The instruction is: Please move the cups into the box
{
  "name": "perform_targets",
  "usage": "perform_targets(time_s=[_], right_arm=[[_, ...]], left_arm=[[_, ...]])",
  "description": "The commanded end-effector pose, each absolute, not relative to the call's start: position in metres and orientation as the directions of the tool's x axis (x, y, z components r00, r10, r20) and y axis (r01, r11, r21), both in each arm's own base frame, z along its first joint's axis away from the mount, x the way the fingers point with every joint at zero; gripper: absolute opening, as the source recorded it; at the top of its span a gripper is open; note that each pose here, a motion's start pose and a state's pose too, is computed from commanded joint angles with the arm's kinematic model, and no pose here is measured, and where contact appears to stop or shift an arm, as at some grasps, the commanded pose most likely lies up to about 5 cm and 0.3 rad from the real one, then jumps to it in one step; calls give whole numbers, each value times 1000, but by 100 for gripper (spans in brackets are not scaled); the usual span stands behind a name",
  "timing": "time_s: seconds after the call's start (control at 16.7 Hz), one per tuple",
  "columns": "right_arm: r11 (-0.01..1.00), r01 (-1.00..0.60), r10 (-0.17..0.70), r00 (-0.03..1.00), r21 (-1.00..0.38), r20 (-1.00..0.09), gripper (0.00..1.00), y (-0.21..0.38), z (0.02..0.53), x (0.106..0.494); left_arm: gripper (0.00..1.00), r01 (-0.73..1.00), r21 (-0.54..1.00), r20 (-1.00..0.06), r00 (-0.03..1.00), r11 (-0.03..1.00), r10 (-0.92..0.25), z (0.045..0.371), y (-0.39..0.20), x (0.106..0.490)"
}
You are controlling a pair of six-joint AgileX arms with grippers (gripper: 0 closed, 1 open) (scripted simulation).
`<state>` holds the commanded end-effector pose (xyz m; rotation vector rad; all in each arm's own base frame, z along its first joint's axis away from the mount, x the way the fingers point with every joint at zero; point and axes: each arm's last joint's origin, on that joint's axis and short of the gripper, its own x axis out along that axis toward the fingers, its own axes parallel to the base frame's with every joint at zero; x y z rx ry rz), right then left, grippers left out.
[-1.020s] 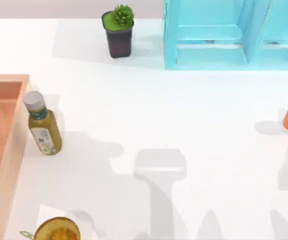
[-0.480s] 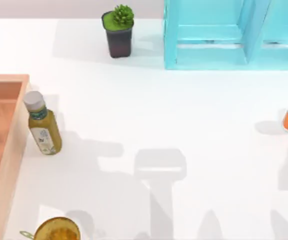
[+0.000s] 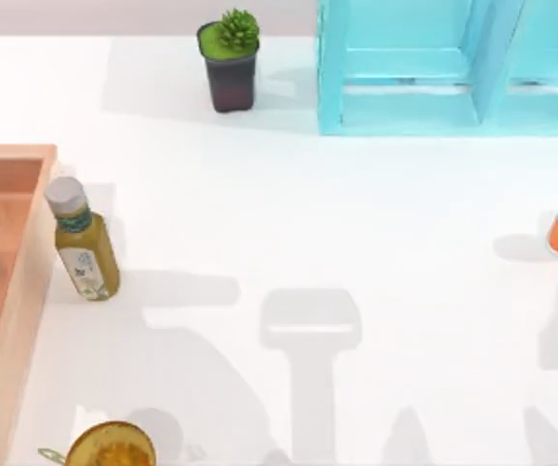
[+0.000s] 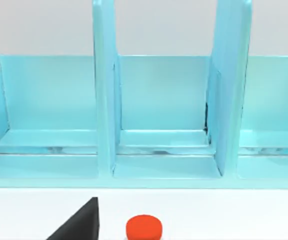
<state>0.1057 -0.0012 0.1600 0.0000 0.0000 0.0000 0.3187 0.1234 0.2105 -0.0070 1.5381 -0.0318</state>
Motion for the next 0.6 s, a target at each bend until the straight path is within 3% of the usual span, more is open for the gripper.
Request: perform_targets(time_s=[0.18,0.6], right_arm=[[1000,0,0,1000,0,0,100,-1,160,106],[1000,0,0,1000,0,0,100,-1,160,106]], left_arm=[[0,16,-25,-999,32,1000,-25,210,123,319],[53,16,-25,-999,32,1000,-25,210,123,319]])
